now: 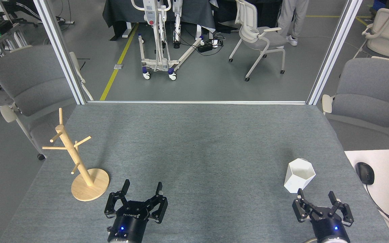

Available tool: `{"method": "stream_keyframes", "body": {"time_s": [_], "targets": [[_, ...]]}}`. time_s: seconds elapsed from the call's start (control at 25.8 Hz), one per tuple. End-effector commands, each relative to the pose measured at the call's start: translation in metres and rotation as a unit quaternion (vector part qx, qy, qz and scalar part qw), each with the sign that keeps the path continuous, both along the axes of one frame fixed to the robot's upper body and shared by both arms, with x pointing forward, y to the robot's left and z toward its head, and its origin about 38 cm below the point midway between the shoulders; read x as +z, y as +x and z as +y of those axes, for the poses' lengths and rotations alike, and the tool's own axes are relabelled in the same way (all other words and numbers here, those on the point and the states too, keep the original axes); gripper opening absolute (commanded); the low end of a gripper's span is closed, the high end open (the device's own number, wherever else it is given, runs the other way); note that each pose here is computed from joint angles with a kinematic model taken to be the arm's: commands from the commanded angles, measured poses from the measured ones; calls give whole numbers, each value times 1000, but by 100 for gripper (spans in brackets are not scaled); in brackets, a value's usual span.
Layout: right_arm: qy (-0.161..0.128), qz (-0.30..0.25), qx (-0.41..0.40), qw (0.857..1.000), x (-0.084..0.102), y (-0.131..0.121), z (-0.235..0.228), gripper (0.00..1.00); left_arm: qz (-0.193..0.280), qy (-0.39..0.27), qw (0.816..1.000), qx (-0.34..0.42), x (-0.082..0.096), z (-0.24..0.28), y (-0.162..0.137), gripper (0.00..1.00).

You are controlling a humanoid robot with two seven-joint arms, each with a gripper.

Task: Hang cup on storage rack
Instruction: 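Move the right gripper toward the white hexagonal cup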

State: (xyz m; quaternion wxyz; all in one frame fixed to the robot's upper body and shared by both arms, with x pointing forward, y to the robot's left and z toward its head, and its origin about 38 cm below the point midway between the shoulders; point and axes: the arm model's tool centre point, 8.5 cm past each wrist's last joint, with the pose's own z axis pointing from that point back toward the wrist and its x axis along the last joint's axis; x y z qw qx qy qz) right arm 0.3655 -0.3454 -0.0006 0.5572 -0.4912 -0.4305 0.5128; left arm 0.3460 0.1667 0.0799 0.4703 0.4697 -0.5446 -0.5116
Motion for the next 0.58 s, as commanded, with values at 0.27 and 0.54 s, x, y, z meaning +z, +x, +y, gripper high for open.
{"method": "stream_keyframes", "body": {"time_s": [0.27,0.54], "targets": [[-2,-6,14,1000,11,22,-9,100,-1,-1,1000,-1,1,-1,2,100],[5,6,13,1000,6,36,-8,100,-4,-1,1000,-3,3,-2,3,100]]}}
